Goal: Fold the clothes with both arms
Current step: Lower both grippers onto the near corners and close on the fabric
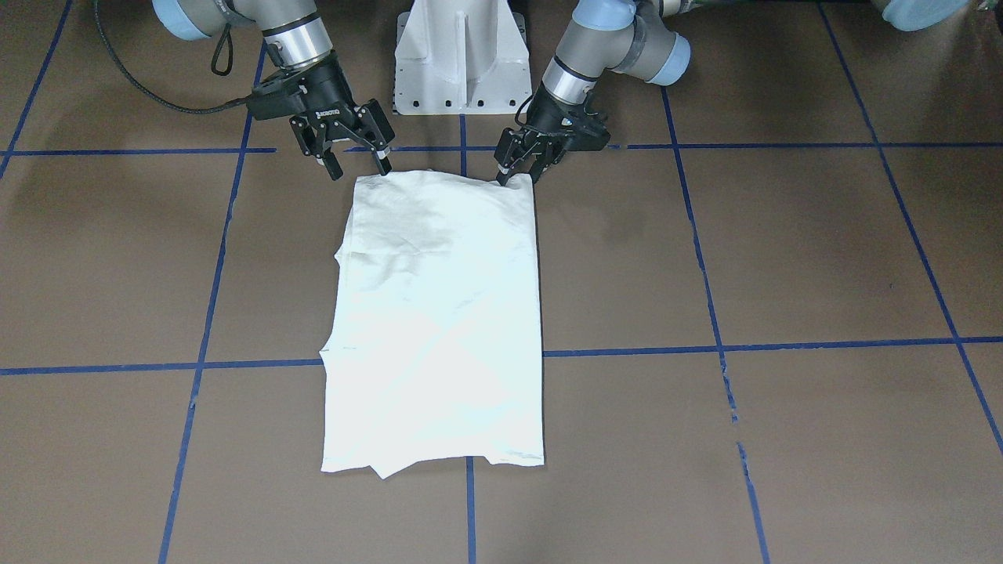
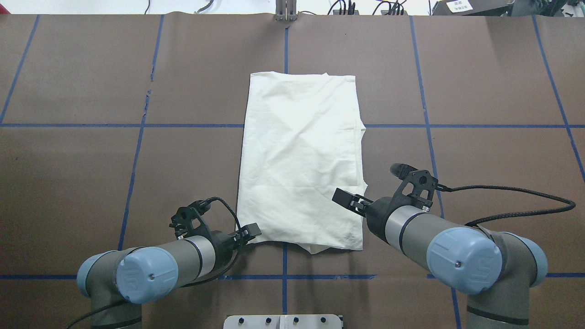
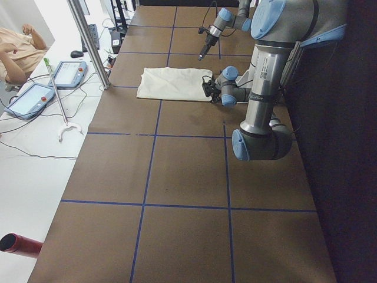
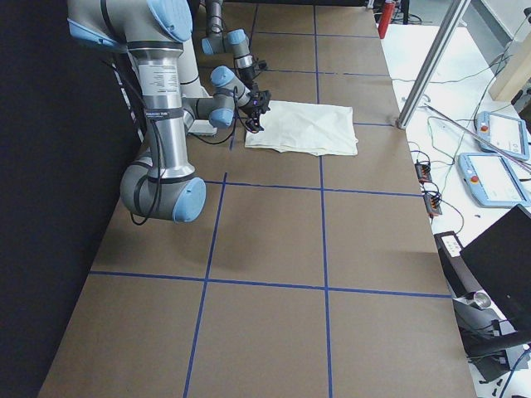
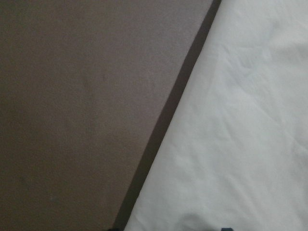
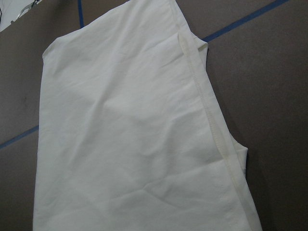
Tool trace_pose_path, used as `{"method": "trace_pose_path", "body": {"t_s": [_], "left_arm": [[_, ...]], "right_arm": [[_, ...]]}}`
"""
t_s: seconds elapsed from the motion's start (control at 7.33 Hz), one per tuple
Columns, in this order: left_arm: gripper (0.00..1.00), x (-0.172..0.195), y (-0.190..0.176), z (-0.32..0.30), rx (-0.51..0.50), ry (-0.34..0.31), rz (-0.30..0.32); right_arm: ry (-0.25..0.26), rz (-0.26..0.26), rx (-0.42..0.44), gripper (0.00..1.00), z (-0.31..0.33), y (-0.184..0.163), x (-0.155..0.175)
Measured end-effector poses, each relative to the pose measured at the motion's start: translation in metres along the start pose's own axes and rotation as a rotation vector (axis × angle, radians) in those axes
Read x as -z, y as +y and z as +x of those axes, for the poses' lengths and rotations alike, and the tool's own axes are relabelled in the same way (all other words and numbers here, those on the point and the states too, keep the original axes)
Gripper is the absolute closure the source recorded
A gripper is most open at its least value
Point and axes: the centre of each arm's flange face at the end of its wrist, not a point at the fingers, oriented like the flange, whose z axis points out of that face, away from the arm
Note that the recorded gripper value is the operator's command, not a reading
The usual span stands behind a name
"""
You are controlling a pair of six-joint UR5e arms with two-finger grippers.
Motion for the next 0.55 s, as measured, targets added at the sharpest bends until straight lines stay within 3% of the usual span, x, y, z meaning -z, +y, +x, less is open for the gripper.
{"method": "trace_pose_path", "body": {"t_s": [0.41,0.55], "left_arm": [[0.35,0.0,-0.0004,0.0023,0.003,0.006,0.011],[0.53,0.0,-0.0007,0.0026,0.002,0.008,0.014]], "right_arm": [[0.003,0.001,-0.001,0.0,0.0007,0.0003,-0.0014],[0.004,0.001,-0.001,0.0,0.0012,0.0005,-0.0022]]}}
